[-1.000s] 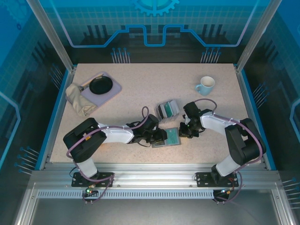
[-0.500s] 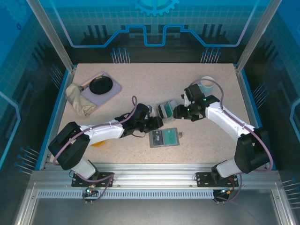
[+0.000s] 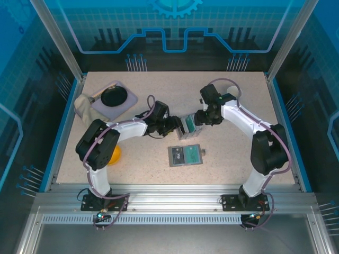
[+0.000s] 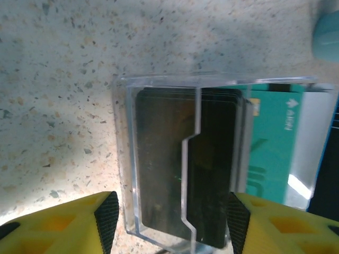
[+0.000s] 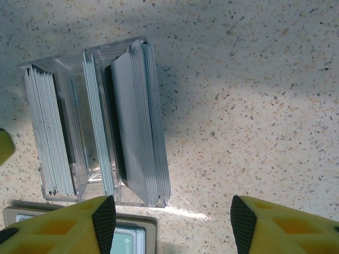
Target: Put the credit cards into the card holder
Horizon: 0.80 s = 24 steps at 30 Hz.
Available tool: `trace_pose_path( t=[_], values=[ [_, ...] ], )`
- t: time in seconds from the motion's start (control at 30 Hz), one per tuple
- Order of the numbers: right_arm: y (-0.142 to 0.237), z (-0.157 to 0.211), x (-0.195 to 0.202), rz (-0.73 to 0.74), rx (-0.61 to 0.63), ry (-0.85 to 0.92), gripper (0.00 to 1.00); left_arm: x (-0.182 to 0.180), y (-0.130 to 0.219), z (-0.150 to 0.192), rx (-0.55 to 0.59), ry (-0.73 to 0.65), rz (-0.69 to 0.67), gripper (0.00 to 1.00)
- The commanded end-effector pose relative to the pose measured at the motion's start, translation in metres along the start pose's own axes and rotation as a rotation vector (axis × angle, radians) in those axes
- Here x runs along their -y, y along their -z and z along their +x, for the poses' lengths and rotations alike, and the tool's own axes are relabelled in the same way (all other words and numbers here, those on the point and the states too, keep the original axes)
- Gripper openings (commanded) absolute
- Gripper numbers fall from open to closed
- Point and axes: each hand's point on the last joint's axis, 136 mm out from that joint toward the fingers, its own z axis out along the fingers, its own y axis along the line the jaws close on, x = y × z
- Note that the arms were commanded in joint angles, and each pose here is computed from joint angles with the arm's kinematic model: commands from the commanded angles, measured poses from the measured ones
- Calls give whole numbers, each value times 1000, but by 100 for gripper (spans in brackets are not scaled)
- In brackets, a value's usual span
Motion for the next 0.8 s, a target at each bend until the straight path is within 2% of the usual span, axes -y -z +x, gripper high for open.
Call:
trace_pose_path(
  t=[0.0, 0.3, 0.53, 0.77],
  values=[
    [3, -2, 0, 10, -17, 24, 62, 0, -9, 2, -41, 45, 1, 59],
    [-7, -4, -4, 16, -42, 44, 62, -24, -26, 8, -72, 86, -57, 56],
    [-16, -8, 0, 118, -56, 114, 61, -47, -33, 18, -106, 99, -125, 51],
    [-27, -17, 10, 194, -60, 144, 60, -53, -28, 21, -104, 82, -148, 49]
  ],
)
